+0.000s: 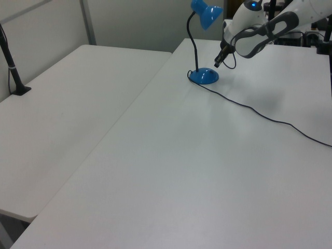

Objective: Turn on the lamp

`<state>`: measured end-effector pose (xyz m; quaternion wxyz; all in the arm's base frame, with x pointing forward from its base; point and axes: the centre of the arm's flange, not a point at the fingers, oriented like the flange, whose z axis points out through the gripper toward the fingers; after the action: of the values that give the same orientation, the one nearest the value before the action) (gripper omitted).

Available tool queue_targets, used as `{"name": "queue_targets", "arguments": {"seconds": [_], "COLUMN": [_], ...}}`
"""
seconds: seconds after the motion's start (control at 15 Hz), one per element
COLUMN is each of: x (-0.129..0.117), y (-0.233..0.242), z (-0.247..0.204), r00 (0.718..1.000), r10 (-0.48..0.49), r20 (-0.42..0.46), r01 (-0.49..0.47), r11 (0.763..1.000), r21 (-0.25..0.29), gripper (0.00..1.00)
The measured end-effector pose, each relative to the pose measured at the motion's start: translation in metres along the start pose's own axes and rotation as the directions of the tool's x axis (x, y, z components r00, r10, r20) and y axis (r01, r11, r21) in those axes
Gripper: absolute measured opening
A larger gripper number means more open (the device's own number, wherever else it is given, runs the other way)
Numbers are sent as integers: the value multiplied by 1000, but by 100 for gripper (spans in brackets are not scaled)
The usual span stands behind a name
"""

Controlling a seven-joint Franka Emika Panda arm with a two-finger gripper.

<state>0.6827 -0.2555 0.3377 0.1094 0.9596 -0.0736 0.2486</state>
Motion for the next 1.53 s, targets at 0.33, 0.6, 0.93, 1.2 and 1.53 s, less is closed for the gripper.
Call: {"name": "queue_targets", "arguments": {"seconds": [0.33, 0.6, 0.93, 1.2, 1.53], "x": [8, 9, 6, 6, 5], "y": [-6, -11, -21, -25, -27], "z": [1, 2, 9, 11, 15], "r00": [1000, 1000, 1000, 1000, 1000], "r10": [14, 11, 0, -5, -2], "r20": [-16, -17, -6, -6, -28], "r01": [-14, -10, 1, 5, 3], "r11": [1000, 1000, 1000, 999, 1000], "r21": [13, 20, 30, 33, 30], "gripper": [1, 1, 1, 1, 1]}}
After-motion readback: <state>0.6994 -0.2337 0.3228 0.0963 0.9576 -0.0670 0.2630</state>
